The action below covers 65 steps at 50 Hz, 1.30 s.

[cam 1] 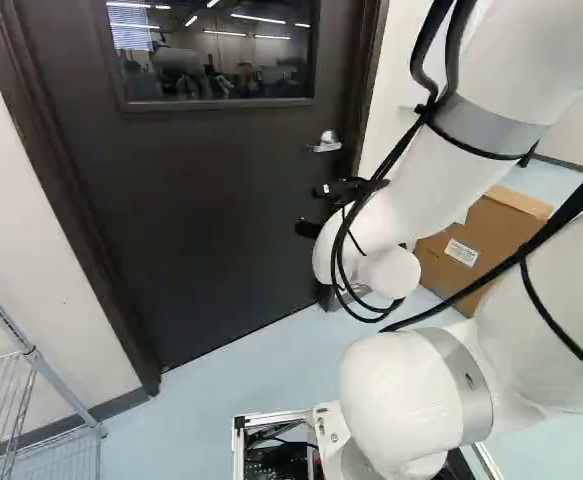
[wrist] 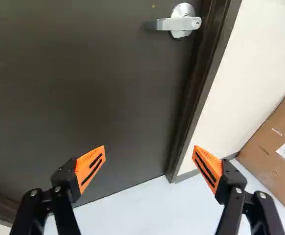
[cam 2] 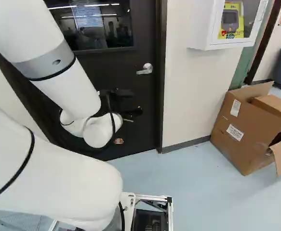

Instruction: Open the door and move inside

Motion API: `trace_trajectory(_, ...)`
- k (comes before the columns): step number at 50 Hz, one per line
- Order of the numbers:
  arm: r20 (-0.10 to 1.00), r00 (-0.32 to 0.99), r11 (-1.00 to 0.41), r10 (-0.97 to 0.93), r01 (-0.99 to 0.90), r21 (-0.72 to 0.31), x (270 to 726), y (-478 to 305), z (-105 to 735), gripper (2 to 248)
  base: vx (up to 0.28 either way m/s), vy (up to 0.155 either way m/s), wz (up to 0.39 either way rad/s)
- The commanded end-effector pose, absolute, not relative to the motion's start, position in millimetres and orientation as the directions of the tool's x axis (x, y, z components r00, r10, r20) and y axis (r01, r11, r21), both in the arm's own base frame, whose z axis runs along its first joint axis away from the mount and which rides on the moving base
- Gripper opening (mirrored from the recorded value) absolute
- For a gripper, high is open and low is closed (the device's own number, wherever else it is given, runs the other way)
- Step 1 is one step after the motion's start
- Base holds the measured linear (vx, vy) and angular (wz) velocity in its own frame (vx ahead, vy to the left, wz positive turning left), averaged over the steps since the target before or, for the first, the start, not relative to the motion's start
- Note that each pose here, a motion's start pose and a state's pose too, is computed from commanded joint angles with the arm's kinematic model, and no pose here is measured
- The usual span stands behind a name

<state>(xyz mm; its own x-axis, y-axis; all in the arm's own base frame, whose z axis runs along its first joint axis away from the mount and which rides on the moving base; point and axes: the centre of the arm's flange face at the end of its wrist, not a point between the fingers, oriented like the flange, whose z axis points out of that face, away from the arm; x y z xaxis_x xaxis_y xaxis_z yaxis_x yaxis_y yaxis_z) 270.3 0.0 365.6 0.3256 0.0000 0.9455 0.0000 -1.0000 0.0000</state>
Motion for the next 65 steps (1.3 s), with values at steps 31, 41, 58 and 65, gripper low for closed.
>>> trace_trajectory(31,0.946,0.326,-1.0,0.0,0.0,0.0,270,0,366,247,0.107,-0.001,-0.011)
trace_trajectory(41,0.945,0.326,-1.0,0.0,0.0,0.0,271,0,366,247,0.0,0.0,0.0)
trace_trajectory(58,0.944,0.33,-1.0,0.0,0.0,0.0,279,0,367,247,0.0,0.0,0.0)
trace_trajectory(65,0.943,0.331,-1.0,0.0,-0.001,0.0,286,0,368,247,0.0,0.0,0.0)
